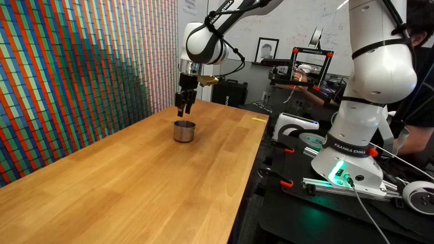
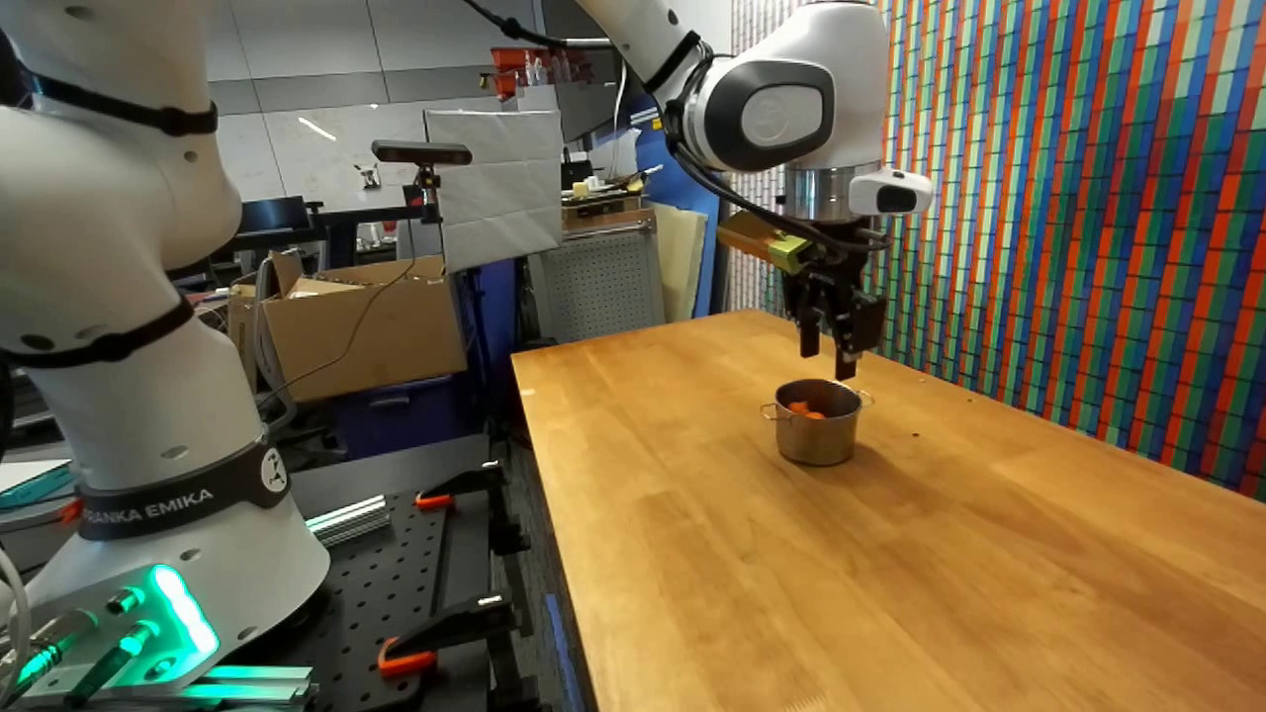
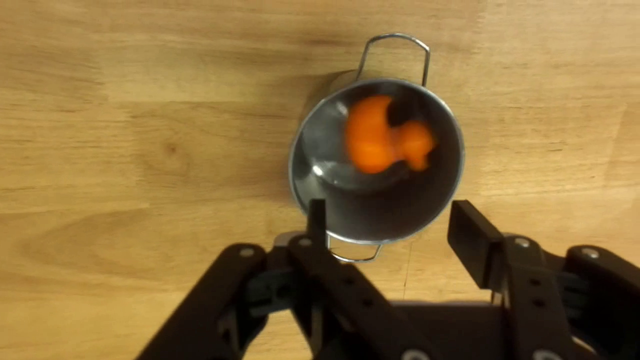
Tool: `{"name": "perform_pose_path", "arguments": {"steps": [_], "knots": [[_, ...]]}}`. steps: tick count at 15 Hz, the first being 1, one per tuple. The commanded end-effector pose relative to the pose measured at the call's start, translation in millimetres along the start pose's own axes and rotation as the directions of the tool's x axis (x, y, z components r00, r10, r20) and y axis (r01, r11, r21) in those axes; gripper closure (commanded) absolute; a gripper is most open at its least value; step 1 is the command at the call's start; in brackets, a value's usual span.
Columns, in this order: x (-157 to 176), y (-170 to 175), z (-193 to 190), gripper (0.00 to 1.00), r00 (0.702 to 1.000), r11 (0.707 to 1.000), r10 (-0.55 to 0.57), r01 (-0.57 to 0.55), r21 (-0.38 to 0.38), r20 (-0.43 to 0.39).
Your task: Put the rubber duck in the pot
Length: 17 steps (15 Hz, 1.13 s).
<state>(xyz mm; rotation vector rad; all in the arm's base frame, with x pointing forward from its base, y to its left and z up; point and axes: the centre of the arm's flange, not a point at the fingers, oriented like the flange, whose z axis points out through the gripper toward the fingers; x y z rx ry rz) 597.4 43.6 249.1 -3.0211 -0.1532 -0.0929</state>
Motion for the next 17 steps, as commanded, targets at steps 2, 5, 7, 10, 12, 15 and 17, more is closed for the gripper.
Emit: {"name": "perform_pose_path", "arguments": {"steps": [2,5,7,10,12,15,17], "knots": [[3.8,0.7,-16.6,0.00,0.999,0.998,-0.051,0.051,-0.023,-0.007],[9.9,9.2,-40.0,0.00,0.994,0.992,-0.107,0.108,-0.064,0.013],[8.0,16.3,-61.7,0.00,0.989,0.988,-0.138,0.141,-0.067,0.051],[1.9,25.4,-106.7,0.00,0.978,0.981,-0.181,0.186,-0.046,0.101],[-5.3,31.7,-137.1,0.00,0.971,0.978,-0.201,0.207,-0.033,0.127],[-9.6,30.4,-130.5,0.00,0.971,0.981,-0.186,0.192,-0.028,0.147],[-17.0,35.9,-149.9,0.00,0.967,0.980,-0.193,0.198,-0.017,0.163]]}}
